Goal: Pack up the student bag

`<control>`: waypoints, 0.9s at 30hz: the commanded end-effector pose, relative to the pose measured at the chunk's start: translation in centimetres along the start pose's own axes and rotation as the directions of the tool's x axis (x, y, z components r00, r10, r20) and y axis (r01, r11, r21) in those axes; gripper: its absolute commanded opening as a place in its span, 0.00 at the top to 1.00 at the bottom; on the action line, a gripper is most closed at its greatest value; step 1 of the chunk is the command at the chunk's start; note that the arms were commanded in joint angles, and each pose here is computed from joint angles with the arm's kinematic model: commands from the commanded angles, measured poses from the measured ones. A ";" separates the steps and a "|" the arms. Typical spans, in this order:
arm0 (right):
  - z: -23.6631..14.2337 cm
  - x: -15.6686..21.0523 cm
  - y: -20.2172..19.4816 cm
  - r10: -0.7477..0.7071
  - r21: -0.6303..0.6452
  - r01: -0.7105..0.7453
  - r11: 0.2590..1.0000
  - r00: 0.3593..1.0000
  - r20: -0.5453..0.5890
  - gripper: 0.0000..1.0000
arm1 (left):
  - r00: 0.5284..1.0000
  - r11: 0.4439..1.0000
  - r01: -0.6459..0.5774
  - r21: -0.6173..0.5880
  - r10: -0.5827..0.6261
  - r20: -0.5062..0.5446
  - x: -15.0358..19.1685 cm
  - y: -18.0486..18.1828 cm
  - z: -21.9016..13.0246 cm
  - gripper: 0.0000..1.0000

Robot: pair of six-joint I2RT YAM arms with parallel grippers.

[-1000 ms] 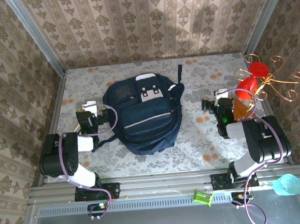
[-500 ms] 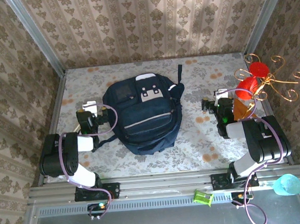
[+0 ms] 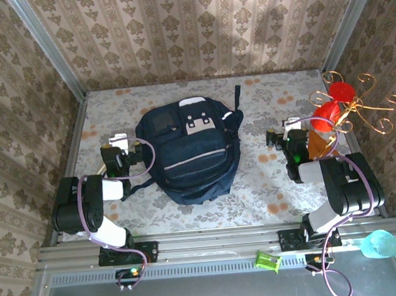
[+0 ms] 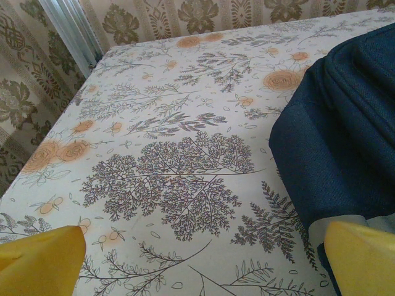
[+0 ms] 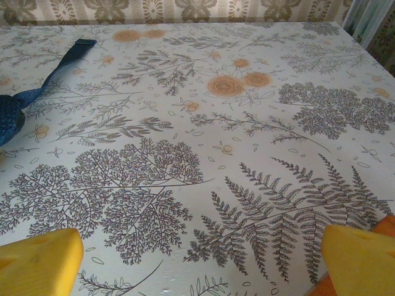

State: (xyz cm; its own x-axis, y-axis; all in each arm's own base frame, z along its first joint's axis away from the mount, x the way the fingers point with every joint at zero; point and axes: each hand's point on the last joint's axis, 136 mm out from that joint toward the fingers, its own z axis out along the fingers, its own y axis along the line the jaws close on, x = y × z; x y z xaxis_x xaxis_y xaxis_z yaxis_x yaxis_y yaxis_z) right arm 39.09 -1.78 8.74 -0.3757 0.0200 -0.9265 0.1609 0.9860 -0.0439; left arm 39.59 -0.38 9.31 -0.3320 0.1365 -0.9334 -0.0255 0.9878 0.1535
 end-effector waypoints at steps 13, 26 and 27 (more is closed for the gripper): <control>0.1 -1.3 0.0 0.027 -0.003 -0.027 1.000 0.999 0.046 0.00 | 1.000 1.000 -0.006 0.005 0.006 0.023 -0.5 0.0 -0.1 0.00; 0.1 -1.4 0.0 0.027 -0.004 -0.027 1.000 0.999 0.047 0.00 | 1.000 1.000 -0.008 0.007 0.008 0.024 -0.5 0.0 -0.1 0.00; 0.1 -1.4 0.0 0.027 -0.004 -0.027 1.000 0.999 0.047 0.00 | 1.000 1.000 -0.008 0.011 0.007 0.022 -0.5 -0.1 0.0 0.00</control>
State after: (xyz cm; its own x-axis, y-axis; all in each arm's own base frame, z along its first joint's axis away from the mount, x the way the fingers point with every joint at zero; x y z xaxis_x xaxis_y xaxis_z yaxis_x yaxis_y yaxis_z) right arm 39.09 -1.78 8.74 -0.3757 0.0200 -0.9265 0.1609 0.9860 -0.0439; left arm 39.59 -0.39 9.31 -0.3319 0.1365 -0.9334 -0.0252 0.9878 0.1534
